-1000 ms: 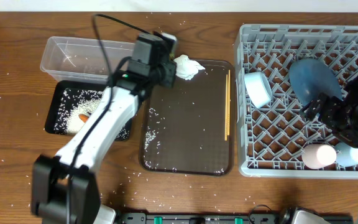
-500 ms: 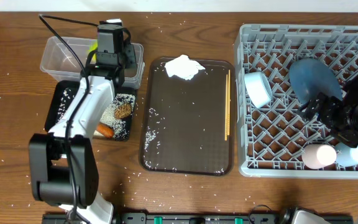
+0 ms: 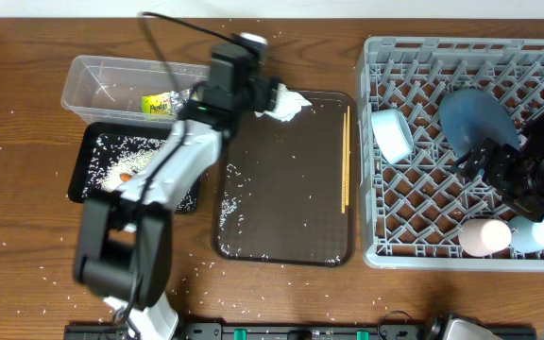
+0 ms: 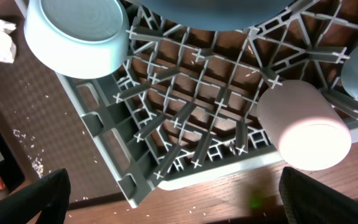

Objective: Sort waste into correct bins and load items into the dishwasher rack
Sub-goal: 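Drop the snack packet into the clear plastic bin, left gripper, then grasp the white tissue on the brown tray with the left gripper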

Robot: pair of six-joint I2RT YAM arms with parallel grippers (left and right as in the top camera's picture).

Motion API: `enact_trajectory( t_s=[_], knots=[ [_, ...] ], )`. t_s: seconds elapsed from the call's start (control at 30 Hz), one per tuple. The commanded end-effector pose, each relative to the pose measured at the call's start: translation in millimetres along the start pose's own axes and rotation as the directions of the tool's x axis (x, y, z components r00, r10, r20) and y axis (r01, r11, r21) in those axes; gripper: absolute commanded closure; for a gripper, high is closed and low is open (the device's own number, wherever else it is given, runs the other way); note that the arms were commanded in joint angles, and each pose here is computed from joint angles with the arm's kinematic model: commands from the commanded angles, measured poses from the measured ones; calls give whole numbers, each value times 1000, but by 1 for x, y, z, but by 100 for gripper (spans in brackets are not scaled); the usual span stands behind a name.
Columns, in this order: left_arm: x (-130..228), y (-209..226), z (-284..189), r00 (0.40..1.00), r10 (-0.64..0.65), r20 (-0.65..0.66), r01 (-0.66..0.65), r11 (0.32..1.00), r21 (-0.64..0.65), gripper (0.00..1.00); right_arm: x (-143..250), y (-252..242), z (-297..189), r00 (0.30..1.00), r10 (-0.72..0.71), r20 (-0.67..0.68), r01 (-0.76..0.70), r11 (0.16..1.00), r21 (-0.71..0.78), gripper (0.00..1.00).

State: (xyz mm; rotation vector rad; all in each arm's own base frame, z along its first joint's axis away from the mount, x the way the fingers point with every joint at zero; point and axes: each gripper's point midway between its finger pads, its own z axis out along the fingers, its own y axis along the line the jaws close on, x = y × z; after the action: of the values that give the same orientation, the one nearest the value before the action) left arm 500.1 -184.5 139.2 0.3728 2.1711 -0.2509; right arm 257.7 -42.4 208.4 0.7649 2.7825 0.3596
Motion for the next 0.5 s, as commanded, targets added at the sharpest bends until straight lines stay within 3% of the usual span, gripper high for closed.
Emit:
enact_trajectory(
  t_s=[0.0,0.33,0.47],
  knots=[
    [22,-12,27,993,112,-33,-111,993,30,14,-2,1,-3,1000,-6,9,6,1000,-11,1],
    [86,-19,76,984,119,-133,-112,992,63,15,-2,-1,-3,1000,-7,13,7,1000,-1,1],
    [93,-21,80,982,122,-145,-113,991,68,25,-1,-1,-3,1000,-5,8,5,1000,0,1]
  ],
)
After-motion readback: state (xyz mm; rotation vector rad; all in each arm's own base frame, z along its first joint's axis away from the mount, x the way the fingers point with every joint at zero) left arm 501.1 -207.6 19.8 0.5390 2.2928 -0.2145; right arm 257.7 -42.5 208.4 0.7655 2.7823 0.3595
